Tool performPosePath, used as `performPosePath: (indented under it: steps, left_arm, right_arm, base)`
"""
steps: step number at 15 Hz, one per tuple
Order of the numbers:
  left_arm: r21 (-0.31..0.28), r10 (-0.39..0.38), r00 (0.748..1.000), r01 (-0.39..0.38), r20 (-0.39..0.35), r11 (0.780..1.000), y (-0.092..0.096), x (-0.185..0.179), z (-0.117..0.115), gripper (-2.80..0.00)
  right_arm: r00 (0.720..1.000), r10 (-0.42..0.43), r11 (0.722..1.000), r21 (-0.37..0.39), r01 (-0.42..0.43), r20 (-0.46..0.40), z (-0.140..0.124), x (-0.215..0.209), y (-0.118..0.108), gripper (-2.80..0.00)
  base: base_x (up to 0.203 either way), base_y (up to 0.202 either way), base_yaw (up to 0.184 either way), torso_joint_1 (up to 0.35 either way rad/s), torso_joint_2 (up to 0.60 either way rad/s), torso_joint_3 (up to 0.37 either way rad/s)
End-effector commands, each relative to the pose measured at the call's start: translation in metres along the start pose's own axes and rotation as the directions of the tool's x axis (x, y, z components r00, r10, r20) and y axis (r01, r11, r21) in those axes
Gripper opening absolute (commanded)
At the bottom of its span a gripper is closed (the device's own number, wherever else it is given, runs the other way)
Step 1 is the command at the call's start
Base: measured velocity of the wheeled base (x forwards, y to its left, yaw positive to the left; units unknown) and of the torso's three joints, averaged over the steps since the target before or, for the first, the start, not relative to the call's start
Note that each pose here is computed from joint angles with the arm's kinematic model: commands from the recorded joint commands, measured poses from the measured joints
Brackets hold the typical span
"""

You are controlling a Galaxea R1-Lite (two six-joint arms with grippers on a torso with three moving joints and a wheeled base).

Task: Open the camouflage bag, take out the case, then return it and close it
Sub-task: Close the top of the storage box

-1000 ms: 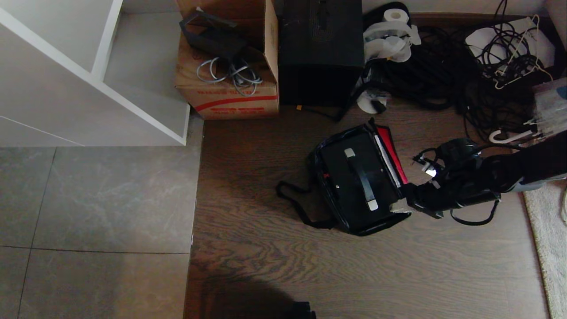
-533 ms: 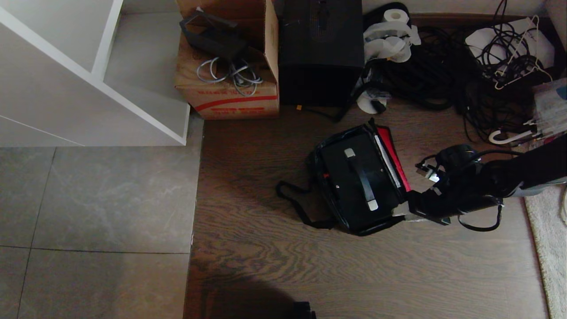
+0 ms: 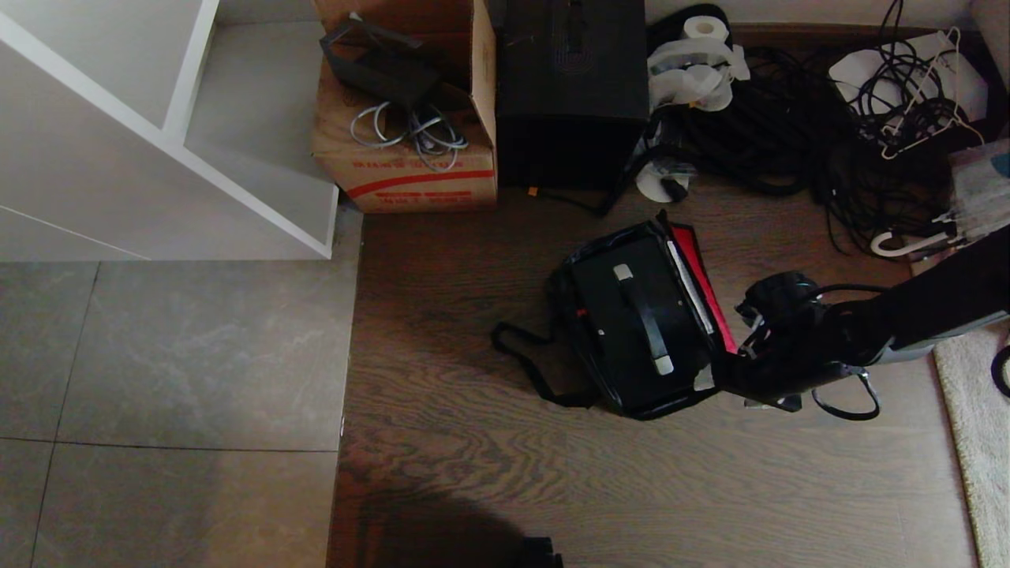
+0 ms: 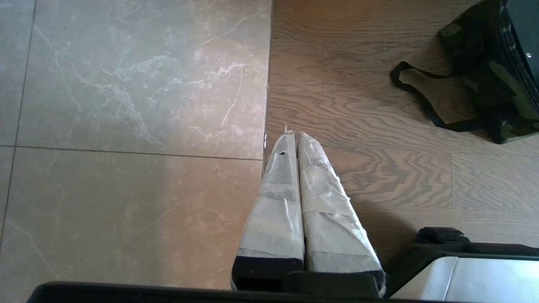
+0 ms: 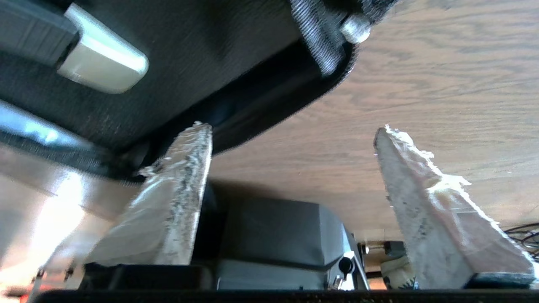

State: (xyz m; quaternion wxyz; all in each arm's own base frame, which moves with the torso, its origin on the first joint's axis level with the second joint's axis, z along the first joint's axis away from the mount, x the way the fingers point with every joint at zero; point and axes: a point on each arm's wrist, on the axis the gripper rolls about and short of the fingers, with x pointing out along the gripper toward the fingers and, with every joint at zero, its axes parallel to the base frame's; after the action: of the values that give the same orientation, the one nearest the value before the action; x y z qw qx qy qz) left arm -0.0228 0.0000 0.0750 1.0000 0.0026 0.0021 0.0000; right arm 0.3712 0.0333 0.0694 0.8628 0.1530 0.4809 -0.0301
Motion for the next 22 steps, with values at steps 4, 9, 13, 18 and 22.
performPosePath:
  steps: [4,9,13,18,22]
  left_arm:
    - [-0.001,0.0,1.0,0.0,0.0,1.0,0.0,0.0,0.0,-2.8]
    - [-0.001,0.0,1.0,0.0,0.0,1.0,0.0,0.0,0.0,-2.8]
    - [-0.001,0.0,1.0,0.0,0.001,1.0,0.0,0.0,0.0,-2.8]
    - [-0.001,0.0,1.0,0.0,-0.001,1.0,0.0,0.0,0.0,-2.8]
    - [-0.001,0.0,1.0,0.0,0.0,1.0,0.0,0.0,0.0,-2.8]
  right_arm:
    - [0.999,0.009,1.0,-0.001,-0.009,-0.035,-0.012,0.012,0.015,0.0]
    - [0.999,0.006,1.0,0.019,-0.005,-0.034,-0.011,0.018,0.018,0.0]
    - [1.0,-0.012,1.0,0.019,0.011,0.023,-0.009,0.03,0.019,0.0]
    - [1.0,-0.015,1.0,0.014,0.015,0.011,-0.011,0.033,0.018,0.0]
    - [1.0,-0.023,1.0,0.014,0.023,-0.005,-0.014,0.036,0.016,-2.8]
  base:
    - [0.0,0.0,0.0,0.0,0.0,0.0]
    - [0.0,0.0,0.0,0.0,0.0,0.0]
    - [0.0,0.0,0.0,0.0,0.0,0.0]
    - [0.0,0.0,0.0,0.0,0.0,0.0]
    - [0.0,0.0,0.0,0.0,0.0,0.0]
